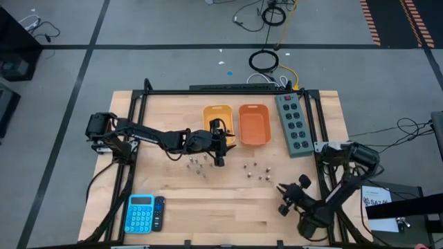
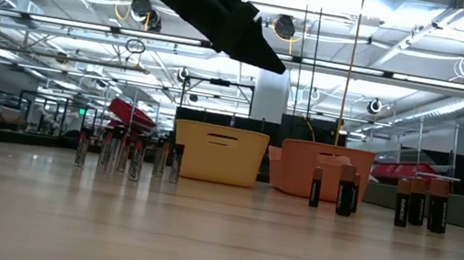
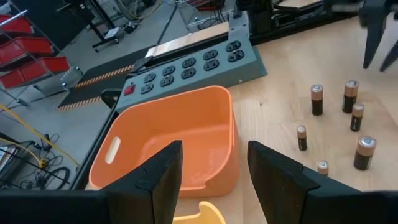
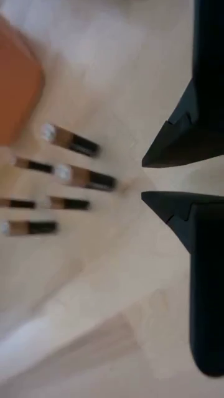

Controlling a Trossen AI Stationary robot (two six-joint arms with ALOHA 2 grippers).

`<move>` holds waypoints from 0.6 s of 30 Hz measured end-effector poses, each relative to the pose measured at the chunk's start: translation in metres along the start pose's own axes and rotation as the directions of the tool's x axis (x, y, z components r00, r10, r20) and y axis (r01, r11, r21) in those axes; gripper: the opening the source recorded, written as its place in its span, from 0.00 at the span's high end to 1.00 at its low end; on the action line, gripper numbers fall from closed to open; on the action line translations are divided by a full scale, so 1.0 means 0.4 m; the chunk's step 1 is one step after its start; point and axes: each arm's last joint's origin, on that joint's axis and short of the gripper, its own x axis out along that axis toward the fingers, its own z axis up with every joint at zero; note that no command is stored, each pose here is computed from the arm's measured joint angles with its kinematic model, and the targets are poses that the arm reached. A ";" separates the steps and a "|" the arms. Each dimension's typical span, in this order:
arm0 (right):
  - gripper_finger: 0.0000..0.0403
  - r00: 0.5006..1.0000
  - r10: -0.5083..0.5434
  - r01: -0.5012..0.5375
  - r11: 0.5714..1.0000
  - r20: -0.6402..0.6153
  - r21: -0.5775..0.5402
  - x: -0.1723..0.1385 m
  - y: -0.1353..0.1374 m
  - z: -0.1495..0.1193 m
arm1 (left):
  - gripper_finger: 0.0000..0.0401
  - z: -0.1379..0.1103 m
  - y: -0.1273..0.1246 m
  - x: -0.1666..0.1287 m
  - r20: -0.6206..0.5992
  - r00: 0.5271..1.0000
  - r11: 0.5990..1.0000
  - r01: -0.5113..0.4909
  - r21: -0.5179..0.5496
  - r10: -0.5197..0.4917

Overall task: Sort batteries
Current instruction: Put the copper battery into the orange bin

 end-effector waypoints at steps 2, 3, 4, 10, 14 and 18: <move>0.77 0.999 0.045 -0.045 0.999 -0.015 0.024 0.019 -0.009 -0.022 | 0.52 -0.001 0.000 0.000 -0.003 1.000 1.000 0.001 0.001 -0.001; 0.74 0.998 0.061 -0.061 0.998 -0.014 0.036 0.030 -0.013 -0.029 | 0.52 -0.001 0.001 0.000 -0.004 1.000 1.000 0.000 0.001 0.000; 0.70 0.997 0.075 -0.075 0.996 -0.006 0.041 0.039 -0.015 -0.033 | 0.52 -0.003 0.003 0.001 -0.008 1.000 1.000 -0.001 0.001 0.001; 0.52 0.996 0.069 -0.069 0.998 0.052 0.010 0.054 -0.022 -0.025 | 0.52 -0.011 0.014 0.005 -0.031 1.000 1.000 -0.007 -0.004 0.007; 0.51 0.993 0.059 -0.060 0.998 0.106 0.012 0.065 -0.024 -0.015 | 0.52 -0.015 0.018 0.006 -0.041 0.999 1.000 -0.009 -0.026 0.008; 0.54 0.983 0.047 -0.046 0.999 0.177 -0.012 0.081 -0.022 -0.004 | 0.52 -0.017 0.019 0.006 -0.049 0.999 1.000 -0.009 -0.024 0.008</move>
